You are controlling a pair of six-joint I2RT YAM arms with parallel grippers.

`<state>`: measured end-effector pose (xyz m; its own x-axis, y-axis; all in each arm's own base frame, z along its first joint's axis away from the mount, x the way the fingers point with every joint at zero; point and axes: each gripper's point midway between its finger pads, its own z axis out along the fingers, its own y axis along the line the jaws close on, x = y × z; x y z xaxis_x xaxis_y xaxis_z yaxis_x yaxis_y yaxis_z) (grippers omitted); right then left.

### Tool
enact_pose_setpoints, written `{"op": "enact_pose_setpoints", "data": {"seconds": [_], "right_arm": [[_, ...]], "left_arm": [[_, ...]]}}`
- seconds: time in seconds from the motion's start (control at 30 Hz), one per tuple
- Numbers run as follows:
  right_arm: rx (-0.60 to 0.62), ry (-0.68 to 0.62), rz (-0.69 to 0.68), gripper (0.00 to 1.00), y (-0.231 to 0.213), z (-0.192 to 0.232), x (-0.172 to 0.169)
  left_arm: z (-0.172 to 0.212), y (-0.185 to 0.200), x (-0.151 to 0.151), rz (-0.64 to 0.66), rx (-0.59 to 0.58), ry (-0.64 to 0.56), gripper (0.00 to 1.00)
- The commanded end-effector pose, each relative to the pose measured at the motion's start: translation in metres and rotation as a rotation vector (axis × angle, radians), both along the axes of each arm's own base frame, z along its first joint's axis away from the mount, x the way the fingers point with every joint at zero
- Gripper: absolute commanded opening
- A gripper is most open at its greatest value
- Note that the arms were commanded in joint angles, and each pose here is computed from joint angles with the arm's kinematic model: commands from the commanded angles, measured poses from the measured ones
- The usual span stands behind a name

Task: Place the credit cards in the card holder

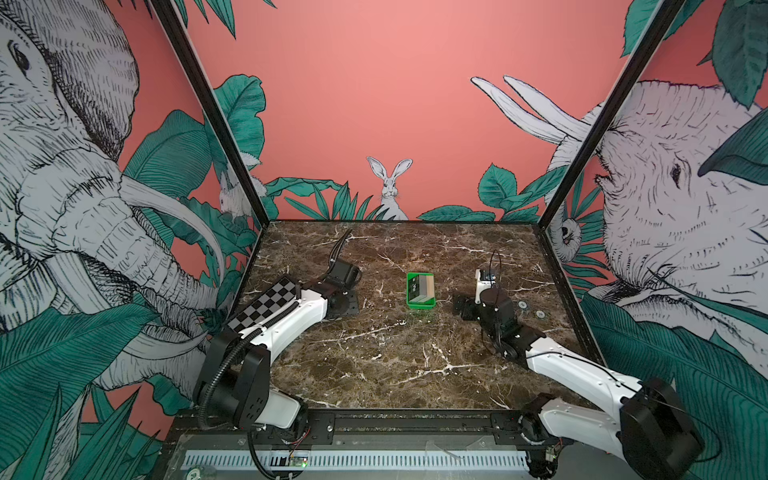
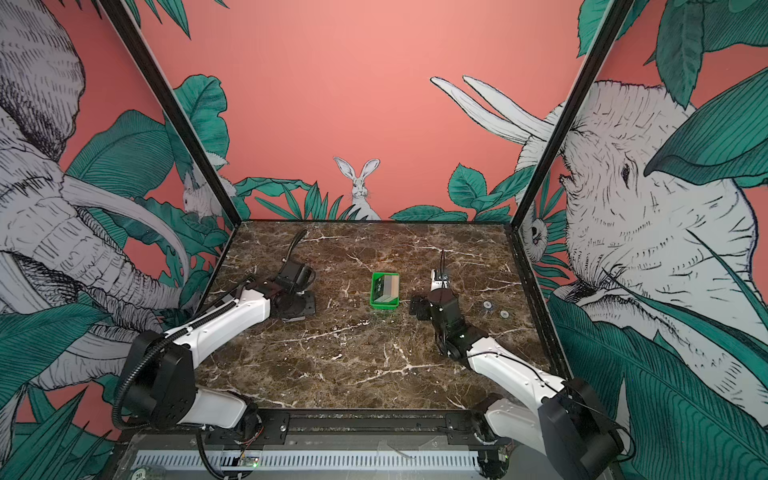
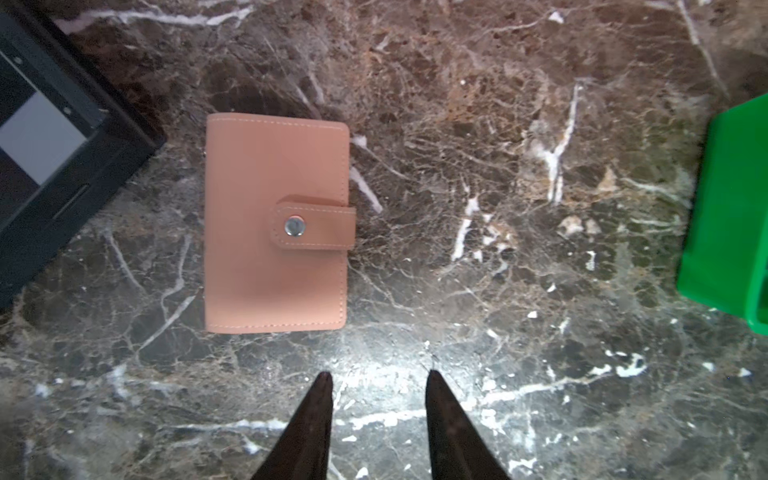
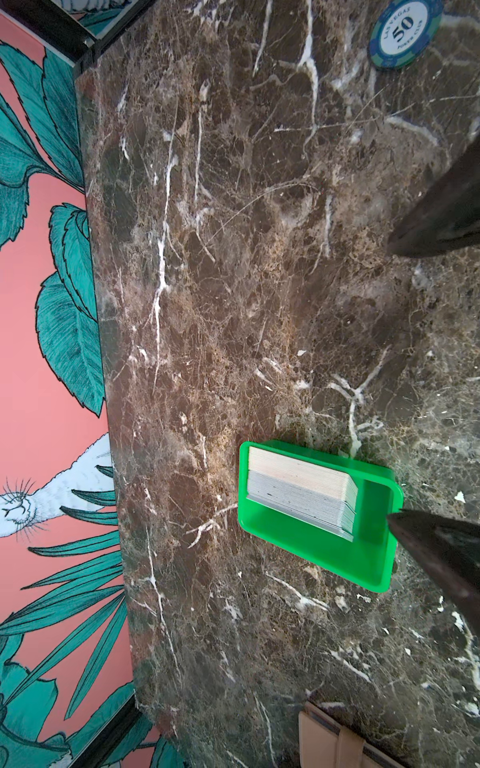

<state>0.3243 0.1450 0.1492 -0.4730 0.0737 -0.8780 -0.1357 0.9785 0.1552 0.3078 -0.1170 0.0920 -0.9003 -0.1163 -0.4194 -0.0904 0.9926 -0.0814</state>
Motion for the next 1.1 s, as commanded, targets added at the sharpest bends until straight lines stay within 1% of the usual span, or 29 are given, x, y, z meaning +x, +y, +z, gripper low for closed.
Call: {"op": "enact_pose_setpoints", "data": {"seconds": [0.0, 0.07, 0.17, 0.3, 0.37, 0.6, 0.7, 0.8, 0.87, 0.97, 1.07], "right_arm": [[0.019, -0.042, 0.013, 0.93, 0.007, 0.013, 0.005], [0.017, -0.040, 0.013, 0.93, 0.007, 0.012, 0.005], [0.015, -0.037, 0.014, 0.93, 0.007, 0.011, 0.006], [0.014, -0.037, 0.014, 0.93, 0.008, 0.011, 0.006], [0.012, -0.034, 0.014, 0.93, 0.008, 0.010, 0.006], [0.010, -0.027, 0.015, 0.93, 0.009, 0.007, 0.007], [0.007, -0.024, 0.012, 0.94, 0.008, 0.006, 0.007], [0.008, -0.026, 0.012, 0.94, 0.009, 0.007, 0.008], [0.004, -0.021, 0.012, 0.93, 0.008, 0.005, 0.008], [0.006, -0.022, 0.012, 0.93, 0.009, 0.006, 0.008], [0.008, -0.020, 0.012, 0.94, 0.009, 0.005, 0.009]], "left_arm": [[-0.008, 0.011, 0.002, -0.035, 0.034, 0.017, 0.40], [-0.012, 0.016, 0.006, -0.033, 0.044, 0.023, 0.41], [-0.016, 0.018, 0.015, -0.051, 0.061, 0.017, 0.47], [-0.021, 0.030, 0.025, -0.044, 0.115, 0.042, 0.48], [-0.024, 0.037, 0.030, -0.035, 0.130, 0.049, 0.52], [-0.039, 0.050, 0.046, -0.014, 0.071, 0.082, 0.82], [-0.043, 0.046, 0.054, -0.073, 0.059, 0.101, 0.92], [-0.049, 0.044, 0.057, -0.128, 0.073, 0.142, 0.98], [-0.055, 0.042, 0.057, -0.152, 0.074, 0.158, 0.99], [-0.063, 0.035, 0.057, -0.179, 0.042, 0.174, 0.98], [-0.070, 0.030, 0.053, -0.186, 0.011, 0.195, 0.90]]}}
